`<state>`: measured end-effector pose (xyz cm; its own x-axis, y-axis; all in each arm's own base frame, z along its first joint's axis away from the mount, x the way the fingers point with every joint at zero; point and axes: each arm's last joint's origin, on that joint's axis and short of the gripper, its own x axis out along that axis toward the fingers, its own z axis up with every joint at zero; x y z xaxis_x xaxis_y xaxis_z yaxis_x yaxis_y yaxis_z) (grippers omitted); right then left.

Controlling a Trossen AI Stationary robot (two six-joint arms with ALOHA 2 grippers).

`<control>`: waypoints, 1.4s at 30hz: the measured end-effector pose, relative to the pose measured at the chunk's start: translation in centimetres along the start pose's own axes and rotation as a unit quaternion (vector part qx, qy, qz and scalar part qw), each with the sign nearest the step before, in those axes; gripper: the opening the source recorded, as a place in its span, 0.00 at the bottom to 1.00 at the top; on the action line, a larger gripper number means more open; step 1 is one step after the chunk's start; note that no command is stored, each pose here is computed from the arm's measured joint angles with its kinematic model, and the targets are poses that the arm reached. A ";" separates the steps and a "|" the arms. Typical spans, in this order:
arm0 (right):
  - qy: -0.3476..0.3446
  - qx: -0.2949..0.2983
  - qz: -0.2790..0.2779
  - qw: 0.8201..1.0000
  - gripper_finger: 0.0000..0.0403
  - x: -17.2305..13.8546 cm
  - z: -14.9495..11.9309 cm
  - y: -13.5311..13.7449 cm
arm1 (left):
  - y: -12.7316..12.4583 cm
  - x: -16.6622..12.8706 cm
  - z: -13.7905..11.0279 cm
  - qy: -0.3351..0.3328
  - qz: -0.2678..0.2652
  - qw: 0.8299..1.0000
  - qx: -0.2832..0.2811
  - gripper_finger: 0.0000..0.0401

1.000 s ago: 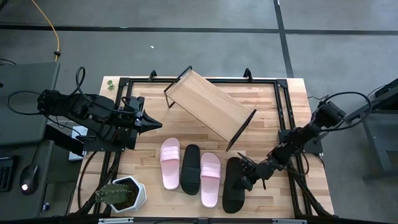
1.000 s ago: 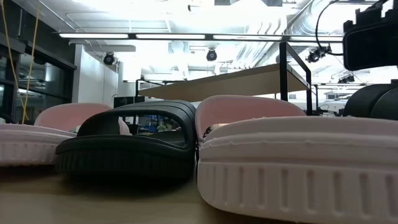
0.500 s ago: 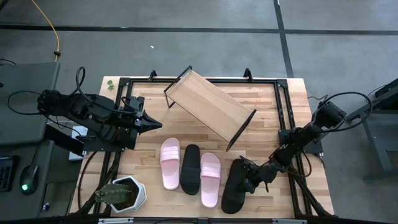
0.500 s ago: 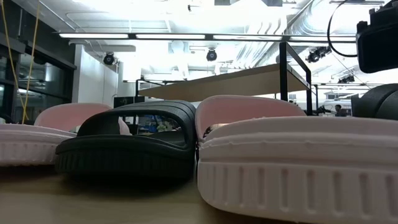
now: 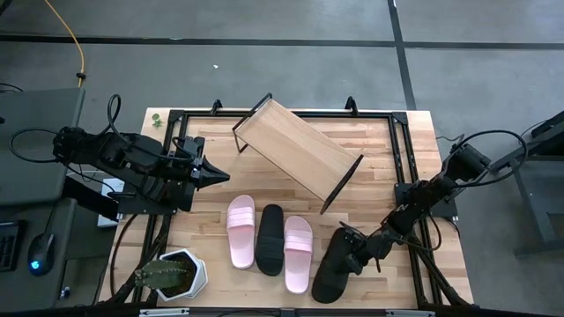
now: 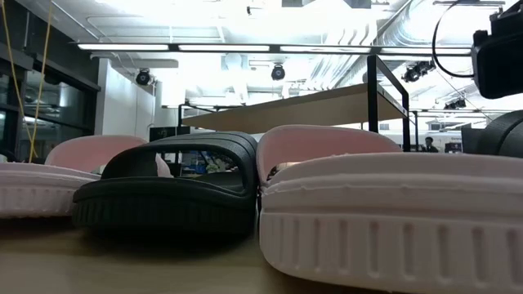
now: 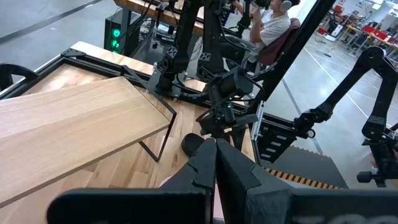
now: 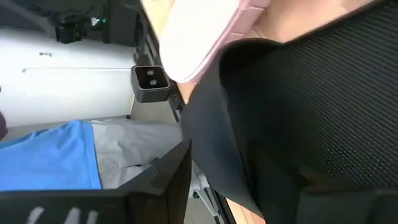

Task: Pick and place slides into the shelf
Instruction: Put the right black slide on the shelf

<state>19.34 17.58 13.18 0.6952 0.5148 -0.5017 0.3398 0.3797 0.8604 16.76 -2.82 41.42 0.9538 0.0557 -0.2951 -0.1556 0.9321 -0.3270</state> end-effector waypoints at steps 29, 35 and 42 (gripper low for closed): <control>0.022 -0.016 -0.013 1.000 0.01 0.0 -0.1 -0.3 | 0.0 0.0 0.0 0.001 0.001 1.000 0.002 0.00; 0.021 -0.020 -0.004 1.000 0.01 0.0 -0.1 -0.1 | 0.0 0.0 -0.1 0.002 0.001 1.000 0.002 0.00; 0.020 -0.017 0.034 0.999 0.00 0.0 -0.1 0.7 | 0.0 0.0 0.0 0.002 0.001 1.000 0.002 0.00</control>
<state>19.49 17.87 13.75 0.6902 0.5703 -0.4454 0.2696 0.3685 0.8897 16.75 -2.81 41.37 0.9524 0.0560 -0.2997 -0.1566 0.9333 -0.3232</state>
